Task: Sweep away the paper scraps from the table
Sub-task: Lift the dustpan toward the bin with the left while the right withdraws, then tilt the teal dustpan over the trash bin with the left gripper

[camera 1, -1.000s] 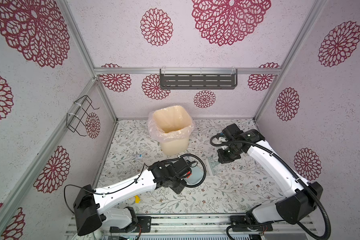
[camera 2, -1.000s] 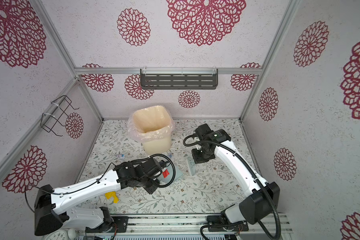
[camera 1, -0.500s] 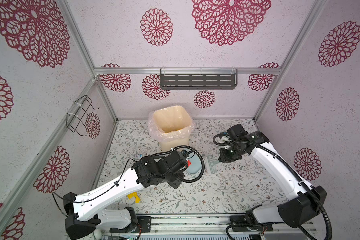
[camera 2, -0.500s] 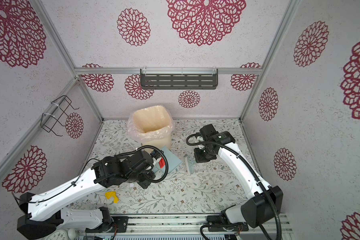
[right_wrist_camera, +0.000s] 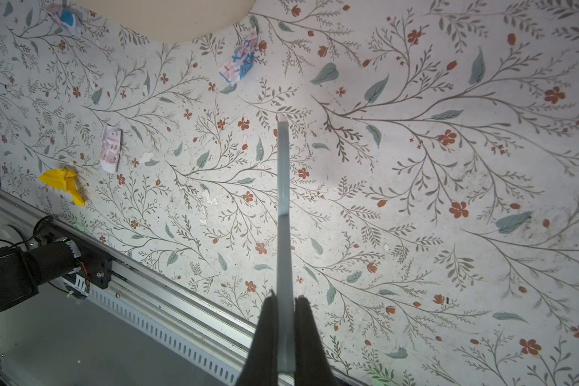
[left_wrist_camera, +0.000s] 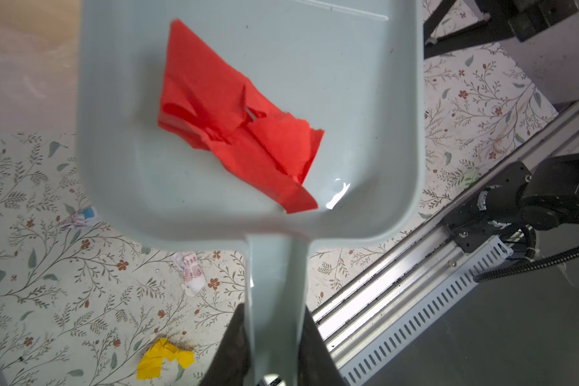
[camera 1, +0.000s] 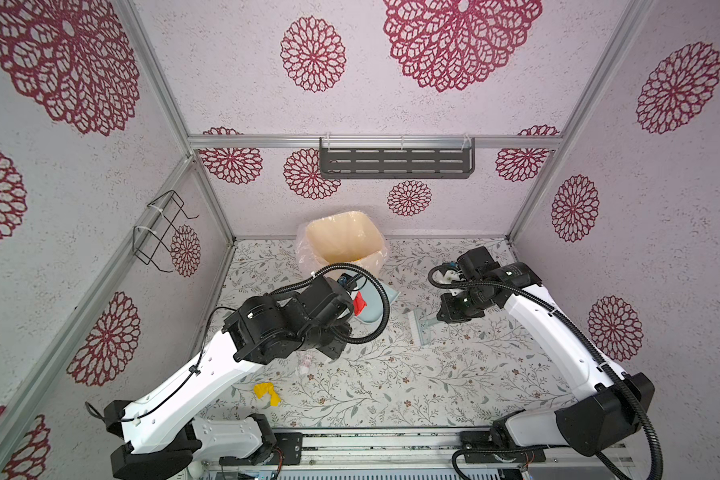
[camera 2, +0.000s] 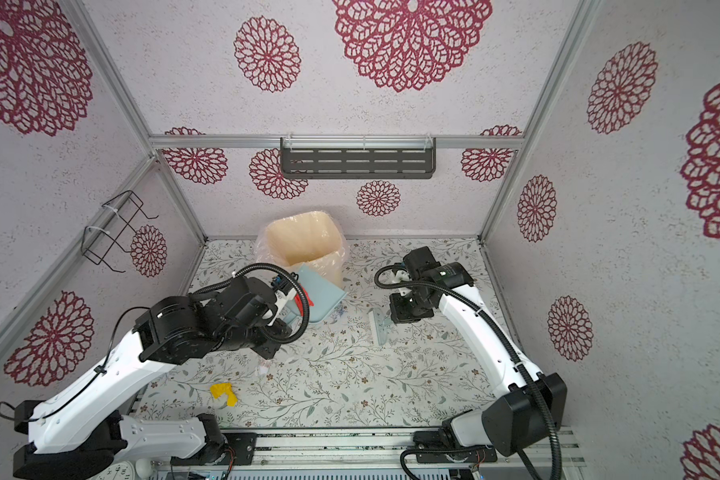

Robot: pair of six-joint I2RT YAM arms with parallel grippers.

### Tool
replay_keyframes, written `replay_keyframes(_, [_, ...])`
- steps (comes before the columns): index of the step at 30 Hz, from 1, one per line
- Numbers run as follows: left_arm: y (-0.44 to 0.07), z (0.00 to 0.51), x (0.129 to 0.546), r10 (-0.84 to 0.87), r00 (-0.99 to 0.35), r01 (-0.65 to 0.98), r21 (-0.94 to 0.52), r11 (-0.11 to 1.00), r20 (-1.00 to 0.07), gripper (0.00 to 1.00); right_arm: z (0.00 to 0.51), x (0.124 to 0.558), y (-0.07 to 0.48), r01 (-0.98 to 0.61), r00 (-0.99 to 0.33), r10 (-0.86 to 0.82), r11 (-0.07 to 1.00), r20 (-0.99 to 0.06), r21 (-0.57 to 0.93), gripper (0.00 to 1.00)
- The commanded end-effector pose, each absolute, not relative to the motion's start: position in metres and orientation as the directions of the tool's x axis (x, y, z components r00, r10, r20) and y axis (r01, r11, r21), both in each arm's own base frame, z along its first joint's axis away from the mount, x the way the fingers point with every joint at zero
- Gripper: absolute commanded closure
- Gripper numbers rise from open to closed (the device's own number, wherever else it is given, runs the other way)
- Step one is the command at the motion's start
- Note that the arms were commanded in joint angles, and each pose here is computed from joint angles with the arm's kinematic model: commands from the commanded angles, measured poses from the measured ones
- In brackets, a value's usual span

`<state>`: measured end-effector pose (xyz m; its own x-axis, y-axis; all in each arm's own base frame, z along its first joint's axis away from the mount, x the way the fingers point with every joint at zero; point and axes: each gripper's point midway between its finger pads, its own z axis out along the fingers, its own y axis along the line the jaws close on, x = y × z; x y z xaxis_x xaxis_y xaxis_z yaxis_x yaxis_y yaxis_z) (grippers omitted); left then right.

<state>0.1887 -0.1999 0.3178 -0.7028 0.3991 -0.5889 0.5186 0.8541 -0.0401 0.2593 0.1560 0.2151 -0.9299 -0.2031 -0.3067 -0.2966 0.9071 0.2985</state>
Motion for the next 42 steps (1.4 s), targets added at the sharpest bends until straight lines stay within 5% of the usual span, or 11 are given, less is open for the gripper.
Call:
replay_keyframes(1, [-0.177,0.329,0.197,0.38,-0.711,0.48,-0.014,0.877,-0.592,1.0,0.229,0.256,0.155,-0.302,-0.92,-0.186,0.898,-0.345,0.32,1.0])
replay_keyframes(19, [-0.094,0.354,0.285,0.232,-0.766,0.254,0.049,0.966,-0.599,1.0,0.233,0.259,0.155,-0.298,-0.919,-0.17,0.89,-0.357,0.345,1.0])
replay_keyframes(42, [-0.092,0.332,0.352,0.445,-0.779,0.318,0.333,0.888,-0.441,1.0,0.231,0.258,0.148,-0.289,-0.923,-0.164,0.892,-0.347,0.348,1.0])
